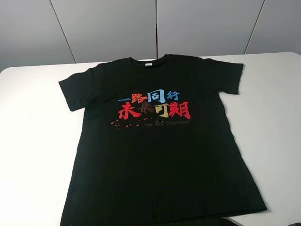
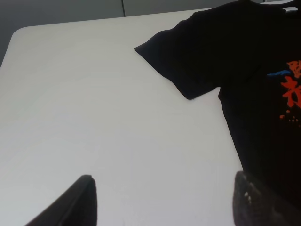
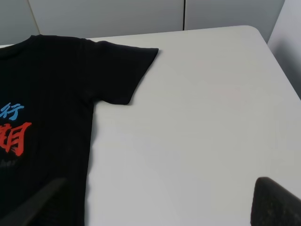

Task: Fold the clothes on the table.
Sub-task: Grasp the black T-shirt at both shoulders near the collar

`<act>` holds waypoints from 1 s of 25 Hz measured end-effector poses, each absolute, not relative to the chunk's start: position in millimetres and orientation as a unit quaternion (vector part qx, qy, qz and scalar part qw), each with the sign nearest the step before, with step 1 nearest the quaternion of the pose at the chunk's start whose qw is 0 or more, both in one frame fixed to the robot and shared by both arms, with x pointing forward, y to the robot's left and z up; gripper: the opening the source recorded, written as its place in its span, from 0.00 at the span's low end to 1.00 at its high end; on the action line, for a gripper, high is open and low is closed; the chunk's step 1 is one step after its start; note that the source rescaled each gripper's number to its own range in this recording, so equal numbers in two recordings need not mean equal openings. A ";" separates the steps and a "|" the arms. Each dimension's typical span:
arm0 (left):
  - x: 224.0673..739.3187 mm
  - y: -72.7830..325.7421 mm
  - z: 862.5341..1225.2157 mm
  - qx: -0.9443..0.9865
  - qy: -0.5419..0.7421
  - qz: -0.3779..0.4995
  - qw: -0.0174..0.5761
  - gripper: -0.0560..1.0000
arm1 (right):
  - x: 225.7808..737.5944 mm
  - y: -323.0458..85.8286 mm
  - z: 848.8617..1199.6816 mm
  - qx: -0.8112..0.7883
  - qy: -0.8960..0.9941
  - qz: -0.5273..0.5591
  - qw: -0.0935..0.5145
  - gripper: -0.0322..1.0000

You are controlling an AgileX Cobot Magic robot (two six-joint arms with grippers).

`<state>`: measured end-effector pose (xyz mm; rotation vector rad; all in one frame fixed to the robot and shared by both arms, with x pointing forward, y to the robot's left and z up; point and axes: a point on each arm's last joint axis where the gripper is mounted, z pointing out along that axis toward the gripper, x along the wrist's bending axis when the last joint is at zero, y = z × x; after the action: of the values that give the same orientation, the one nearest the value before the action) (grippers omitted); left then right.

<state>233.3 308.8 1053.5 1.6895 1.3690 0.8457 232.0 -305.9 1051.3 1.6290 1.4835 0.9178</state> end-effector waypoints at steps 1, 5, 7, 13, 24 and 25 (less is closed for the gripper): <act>233.3 308.8 1053.5 0.666 0.539 0.333 0.393 0.81 | 232.0 -305.9 1051.3 0.634 0.578 0.357 0.368 0.83; 233.3 308.8 1053.5 0.666 0.539 0.333 0.393 0.81 | 232.0 -305.9 1051.3 0.634 0.578 0.357 0.368 0.83; 233.3 308.8 1053.5 0.666 0.539 0.333 0.393 0.81 | 232.0 -305.9 1051.3 0.634 0.578 0.357 0.368 0.83; 233.3 308.8 1053.5 0.666 0.539 0.333 0.393 0.81 | 232.0 -305.9 1051.3 0.634 0.578 0.357 0.368 0.83; 233.3 308.9 1053.5 0.666 0.540 0.334 0.393 0.81 | 232.0 -305.9 1051.3 0.634 0.578 0.357 0.369 0.83; 233.3 309.1 1053.6 0.666 0.540 0.335 0.392 0.81 | 232.0 -305.9 1051.3 0.634 0.578 0.357 0.369 0.83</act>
<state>233.3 309.1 1053.6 1.6902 1.3700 0.8507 232.0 -305.9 1051.3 1.6277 1.4846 0.9170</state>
